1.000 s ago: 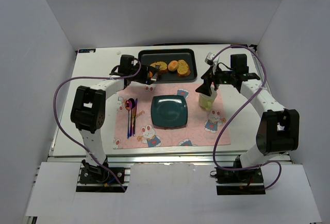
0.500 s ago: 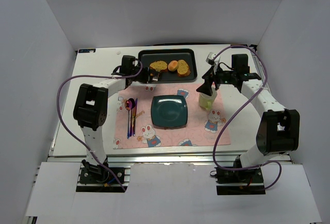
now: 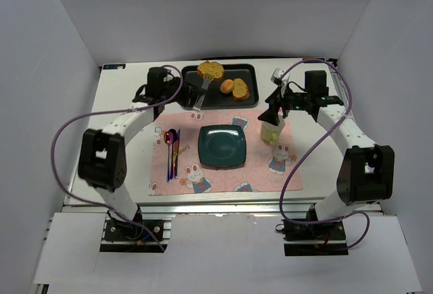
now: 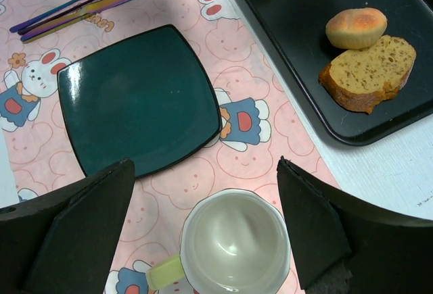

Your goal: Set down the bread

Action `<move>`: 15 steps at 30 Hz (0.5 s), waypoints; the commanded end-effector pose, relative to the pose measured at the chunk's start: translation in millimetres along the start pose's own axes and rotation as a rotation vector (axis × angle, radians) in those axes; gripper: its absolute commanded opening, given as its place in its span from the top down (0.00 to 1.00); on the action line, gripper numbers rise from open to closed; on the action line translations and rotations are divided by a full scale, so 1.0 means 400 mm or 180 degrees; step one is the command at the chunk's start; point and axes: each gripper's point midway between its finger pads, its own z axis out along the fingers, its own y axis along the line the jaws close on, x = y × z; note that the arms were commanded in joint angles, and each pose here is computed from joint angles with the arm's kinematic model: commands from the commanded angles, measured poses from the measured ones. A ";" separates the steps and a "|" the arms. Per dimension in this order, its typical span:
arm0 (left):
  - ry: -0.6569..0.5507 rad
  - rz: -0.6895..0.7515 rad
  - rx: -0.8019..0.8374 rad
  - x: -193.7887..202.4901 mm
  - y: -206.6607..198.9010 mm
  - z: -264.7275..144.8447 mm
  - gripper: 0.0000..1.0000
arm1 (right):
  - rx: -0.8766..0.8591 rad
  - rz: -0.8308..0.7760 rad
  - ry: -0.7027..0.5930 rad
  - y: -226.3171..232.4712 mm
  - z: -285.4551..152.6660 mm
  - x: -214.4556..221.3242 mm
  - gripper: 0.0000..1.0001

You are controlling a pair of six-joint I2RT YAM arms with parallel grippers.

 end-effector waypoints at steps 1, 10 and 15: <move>0.0206 0.0759 0.0065 0.093 -0.012 -0.130 1.00 | -0.0033 -0.0153 -0.0109 0.013 -0.022 -0.043 0.11; 0.0919 0.1000 -0.0540 0.325 0.255 -0.361 1.00 | -0.0090 -0.0116 -0.0121 0.010 -0.017 -0.049 0.11; 0.1062 0.0884 -0.0589 0.376 0.292 -0.392 1.00 | -0.0133 -0.0073 -0.0134 0.009 -0.011 -0.052 0.11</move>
